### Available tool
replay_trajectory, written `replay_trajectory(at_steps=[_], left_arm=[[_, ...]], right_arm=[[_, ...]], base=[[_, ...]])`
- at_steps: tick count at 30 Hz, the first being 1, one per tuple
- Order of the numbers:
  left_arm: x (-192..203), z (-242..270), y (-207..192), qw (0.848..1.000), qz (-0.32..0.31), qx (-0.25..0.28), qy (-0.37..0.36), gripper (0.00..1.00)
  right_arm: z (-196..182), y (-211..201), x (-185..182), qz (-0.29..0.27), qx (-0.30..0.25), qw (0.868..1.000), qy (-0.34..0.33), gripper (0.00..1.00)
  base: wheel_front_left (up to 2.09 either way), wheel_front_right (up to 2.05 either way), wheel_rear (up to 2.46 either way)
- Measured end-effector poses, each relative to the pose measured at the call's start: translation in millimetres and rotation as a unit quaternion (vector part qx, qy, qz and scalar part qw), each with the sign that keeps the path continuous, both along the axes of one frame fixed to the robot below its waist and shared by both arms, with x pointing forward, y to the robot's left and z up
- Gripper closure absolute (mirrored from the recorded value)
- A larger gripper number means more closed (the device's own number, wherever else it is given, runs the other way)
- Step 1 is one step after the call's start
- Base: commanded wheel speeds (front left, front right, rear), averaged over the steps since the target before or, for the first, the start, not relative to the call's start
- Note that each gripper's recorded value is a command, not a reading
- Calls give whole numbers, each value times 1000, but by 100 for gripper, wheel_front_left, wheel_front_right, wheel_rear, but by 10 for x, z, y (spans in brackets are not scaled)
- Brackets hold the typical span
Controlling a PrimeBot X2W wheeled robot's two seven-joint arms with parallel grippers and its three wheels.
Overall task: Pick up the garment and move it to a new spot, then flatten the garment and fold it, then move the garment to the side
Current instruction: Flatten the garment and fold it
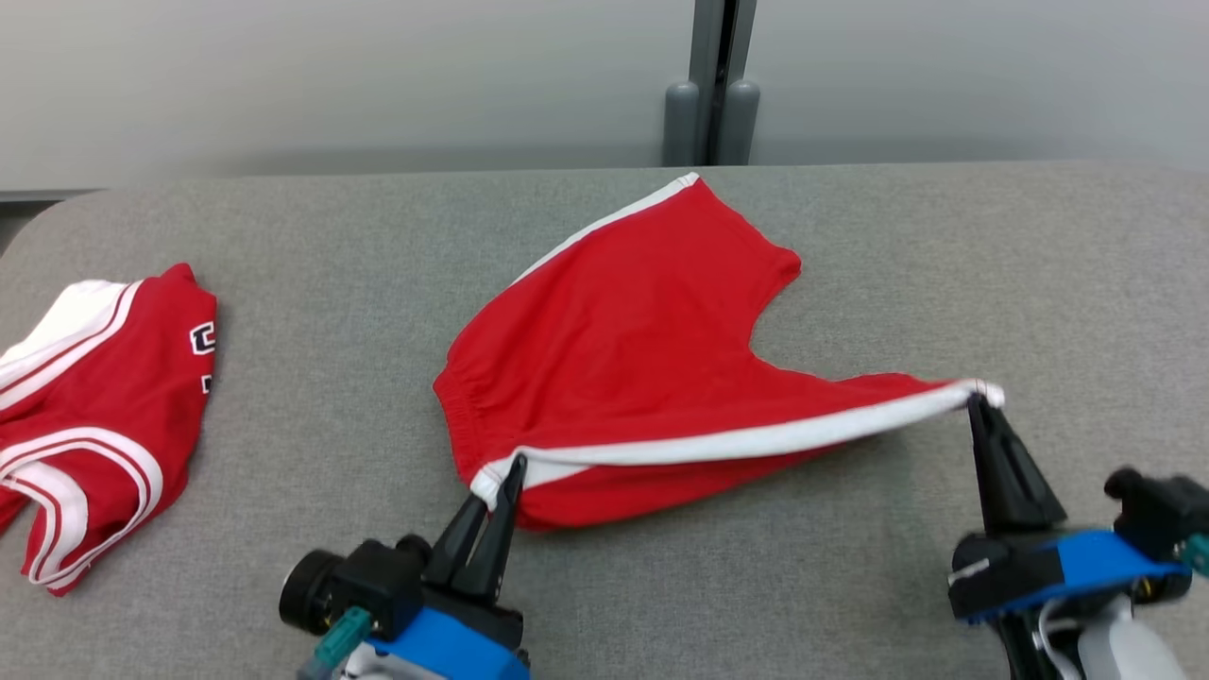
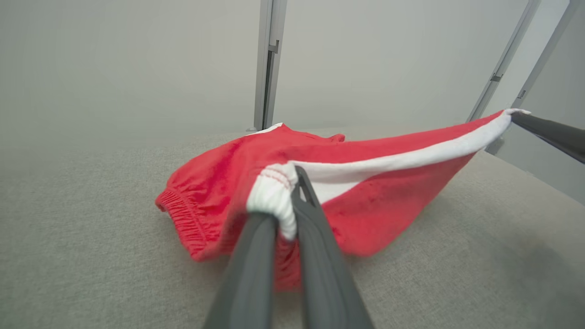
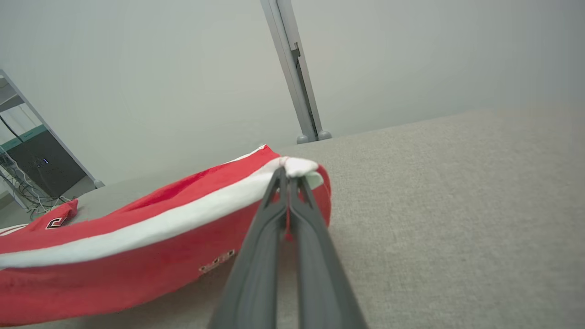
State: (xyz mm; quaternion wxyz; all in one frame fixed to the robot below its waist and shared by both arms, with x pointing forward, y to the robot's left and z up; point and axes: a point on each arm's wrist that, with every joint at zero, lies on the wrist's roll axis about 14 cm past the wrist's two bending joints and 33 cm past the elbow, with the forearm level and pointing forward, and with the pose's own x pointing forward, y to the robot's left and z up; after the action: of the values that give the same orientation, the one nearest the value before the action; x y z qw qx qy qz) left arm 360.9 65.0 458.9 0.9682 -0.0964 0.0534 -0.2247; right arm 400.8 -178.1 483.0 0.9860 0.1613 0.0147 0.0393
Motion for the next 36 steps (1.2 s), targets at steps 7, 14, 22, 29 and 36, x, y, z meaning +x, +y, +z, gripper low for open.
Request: replay_trajectory(at_steps=[7,14,22,29,36], left_arm=[[344,113,94,999,25,-5,-21,100],[711,88,211,998,62,-17,-21,100],[1062,-114,368,996,87,-12,-4,100],[1249,-280,559,994,108,4,9,100],[1286,-401,619,993,119,-2,28,100]], right_arm=[[187,202,570,41,-23,999,-24,100],[195,413,1209,78,-60,995,-28,100],[40,675,1892,110,-92,989,-15,100],[-249,916,2335,136,-124,983,18,100],[-527,1188,2524,166,-146,974,45,100]], base=[[0,0,0],[0,0,0],[0,0,0],[0,0,0],[0,0,0]])
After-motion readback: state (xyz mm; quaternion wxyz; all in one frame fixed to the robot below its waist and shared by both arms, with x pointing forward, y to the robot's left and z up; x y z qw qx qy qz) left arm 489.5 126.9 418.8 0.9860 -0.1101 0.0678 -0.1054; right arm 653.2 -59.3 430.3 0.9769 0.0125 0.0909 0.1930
